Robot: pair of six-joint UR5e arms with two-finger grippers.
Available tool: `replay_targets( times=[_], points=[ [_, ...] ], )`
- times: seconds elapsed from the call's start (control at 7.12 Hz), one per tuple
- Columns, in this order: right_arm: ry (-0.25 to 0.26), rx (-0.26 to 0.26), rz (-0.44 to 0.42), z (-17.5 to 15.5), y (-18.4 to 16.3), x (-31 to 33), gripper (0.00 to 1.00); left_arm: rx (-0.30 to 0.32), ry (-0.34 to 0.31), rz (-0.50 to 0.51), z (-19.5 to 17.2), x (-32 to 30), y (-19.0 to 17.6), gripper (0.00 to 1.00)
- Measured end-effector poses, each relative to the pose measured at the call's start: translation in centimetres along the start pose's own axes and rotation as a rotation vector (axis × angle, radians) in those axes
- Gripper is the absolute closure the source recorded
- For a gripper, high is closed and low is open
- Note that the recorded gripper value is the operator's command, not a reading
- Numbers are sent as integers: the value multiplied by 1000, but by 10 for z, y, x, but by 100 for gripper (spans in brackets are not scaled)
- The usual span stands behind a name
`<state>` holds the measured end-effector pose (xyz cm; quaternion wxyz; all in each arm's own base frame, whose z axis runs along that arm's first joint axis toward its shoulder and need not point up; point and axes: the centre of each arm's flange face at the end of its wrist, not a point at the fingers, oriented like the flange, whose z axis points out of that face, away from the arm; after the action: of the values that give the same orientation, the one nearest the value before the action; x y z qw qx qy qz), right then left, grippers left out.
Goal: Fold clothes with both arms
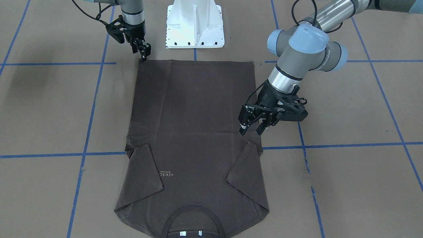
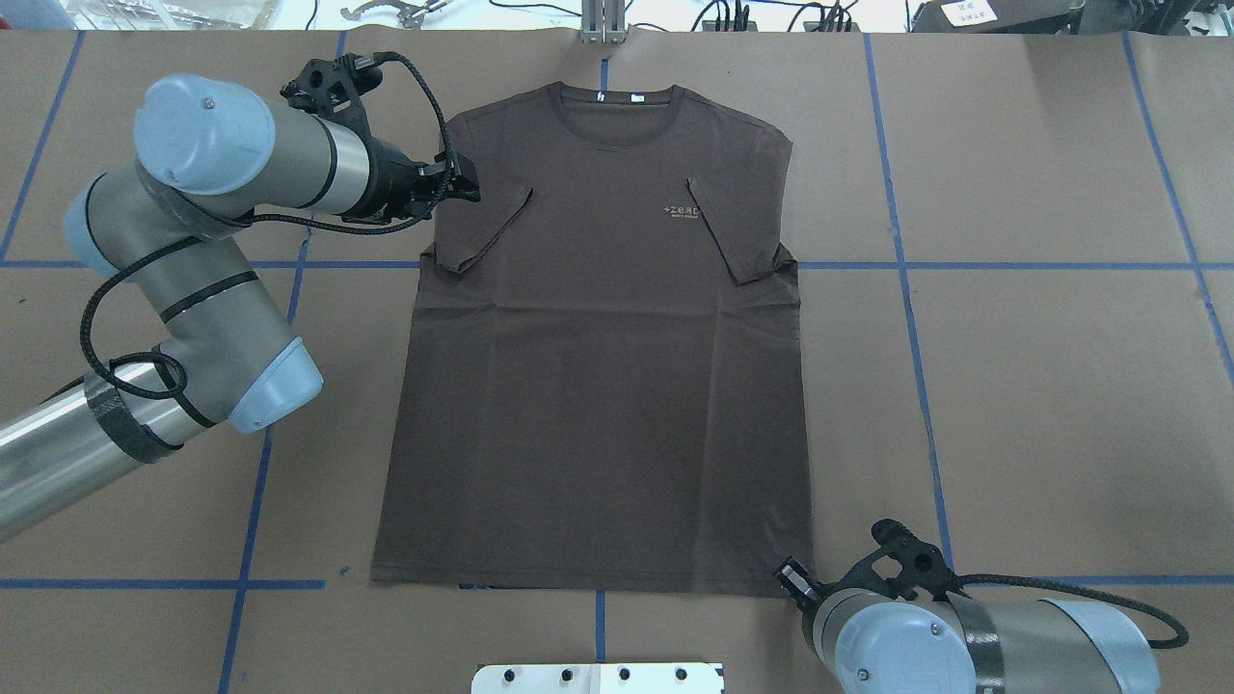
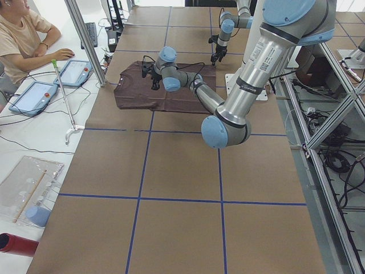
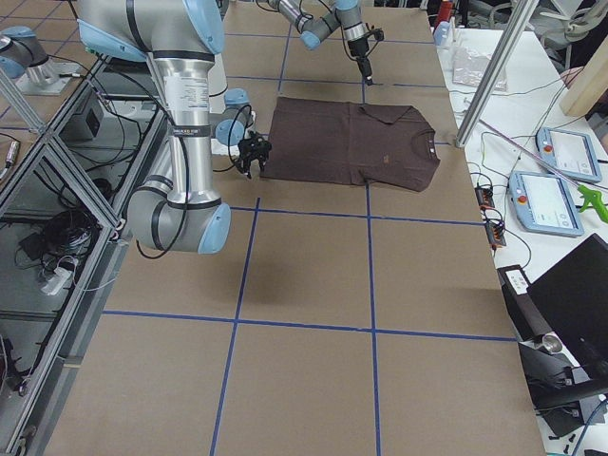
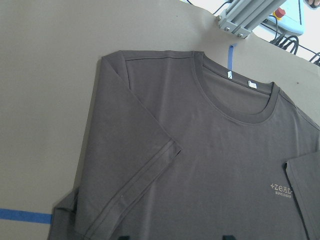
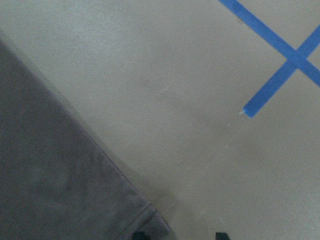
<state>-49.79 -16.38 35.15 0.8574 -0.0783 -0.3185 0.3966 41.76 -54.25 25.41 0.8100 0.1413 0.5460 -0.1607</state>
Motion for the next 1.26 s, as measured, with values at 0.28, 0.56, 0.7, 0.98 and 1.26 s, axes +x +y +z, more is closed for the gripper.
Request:
replay_targets(
  times=[0.28,0.56,0.7,0.98,1.26],
  points=[
    [0,-2,-2,0,1,0,100,0,-1,0,0,-1,0,31],
    [0,-1,-3,0,1,0,100,2,-1,0,0,0,0,30],
    [-1,0,-6,0,-1,-1,100,5,-1,0,0,0,0,30],
    [-11,0,-1,-4,-7,-5,100,9,-4,0,1,-1,-1,29],
    [-36,-8,14,-18,-14,-13,39,10,-7,-1,1,-3,0,28]
  ],
)
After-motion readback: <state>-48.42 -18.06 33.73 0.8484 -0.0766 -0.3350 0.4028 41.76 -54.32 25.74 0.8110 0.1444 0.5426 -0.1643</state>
